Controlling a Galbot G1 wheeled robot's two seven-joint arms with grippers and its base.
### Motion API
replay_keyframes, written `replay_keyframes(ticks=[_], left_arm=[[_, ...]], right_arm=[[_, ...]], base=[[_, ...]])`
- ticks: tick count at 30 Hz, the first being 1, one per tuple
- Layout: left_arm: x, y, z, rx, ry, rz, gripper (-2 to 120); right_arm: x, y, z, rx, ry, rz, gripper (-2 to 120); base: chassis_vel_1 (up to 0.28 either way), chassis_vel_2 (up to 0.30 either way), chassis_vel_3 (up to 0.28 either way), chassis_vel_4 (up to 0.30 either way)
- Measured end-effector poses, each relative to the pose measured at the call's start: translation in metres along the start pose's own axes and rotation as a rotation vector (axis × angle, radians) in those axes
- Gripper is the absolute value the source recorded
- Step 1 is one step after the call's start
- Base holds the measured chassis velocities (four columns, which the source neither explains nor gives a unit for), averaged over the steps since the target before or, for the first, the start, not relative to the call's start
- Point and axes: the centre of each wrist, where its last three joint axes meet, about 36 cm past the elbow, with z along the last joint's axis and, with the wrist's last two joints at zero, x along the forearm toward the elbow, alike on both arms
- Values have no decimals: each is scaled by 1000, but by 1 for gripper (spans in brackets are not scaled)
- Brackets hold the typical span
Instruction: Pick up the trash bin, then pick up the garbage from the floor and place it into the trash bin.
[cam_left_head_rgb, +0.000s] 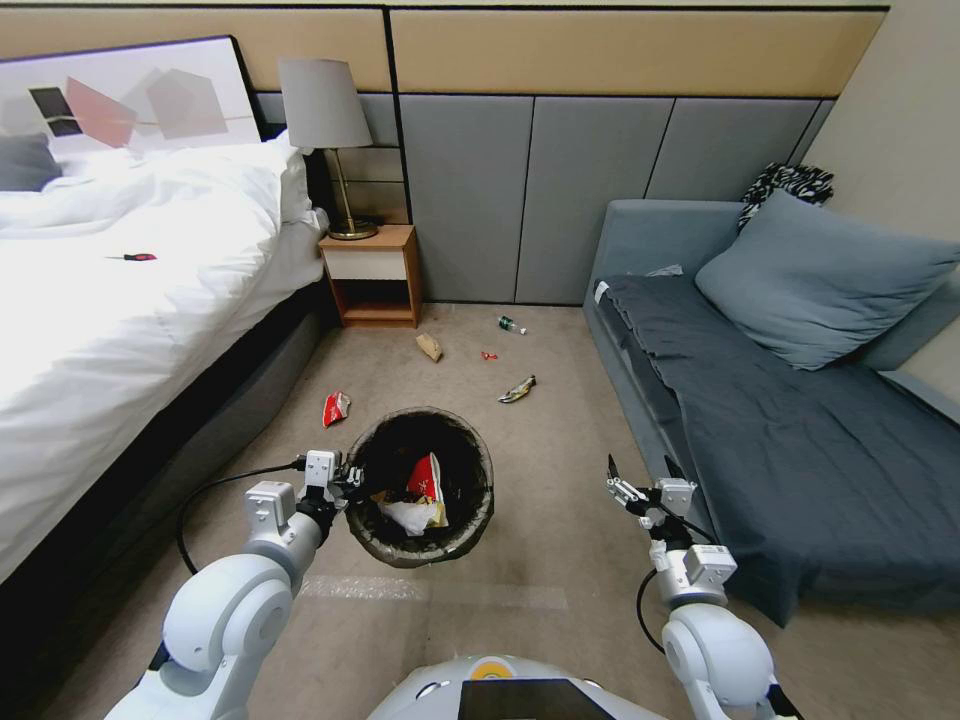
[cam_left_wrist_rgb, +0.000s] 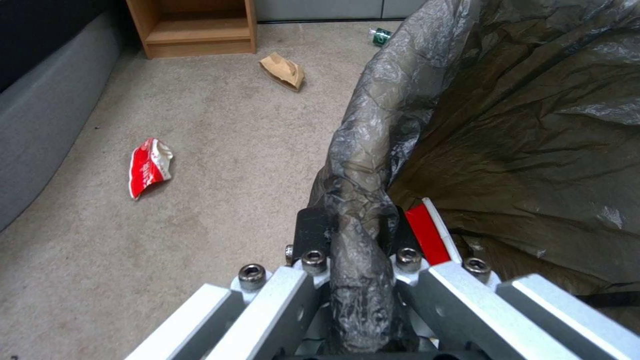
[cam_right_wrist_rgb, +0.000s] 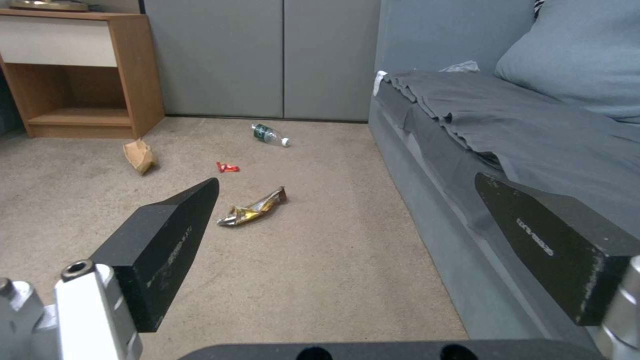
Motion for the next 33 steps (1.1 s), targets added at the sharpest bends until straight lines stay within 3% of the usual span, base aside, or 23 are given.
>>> replay_keyframes(ticks=[33], left_arm=[[-2,0,0,-1,2,1,1]], right_arm=[[-1,1,9,-6,21,2,100]], base=[[-68,67,69,-68]])
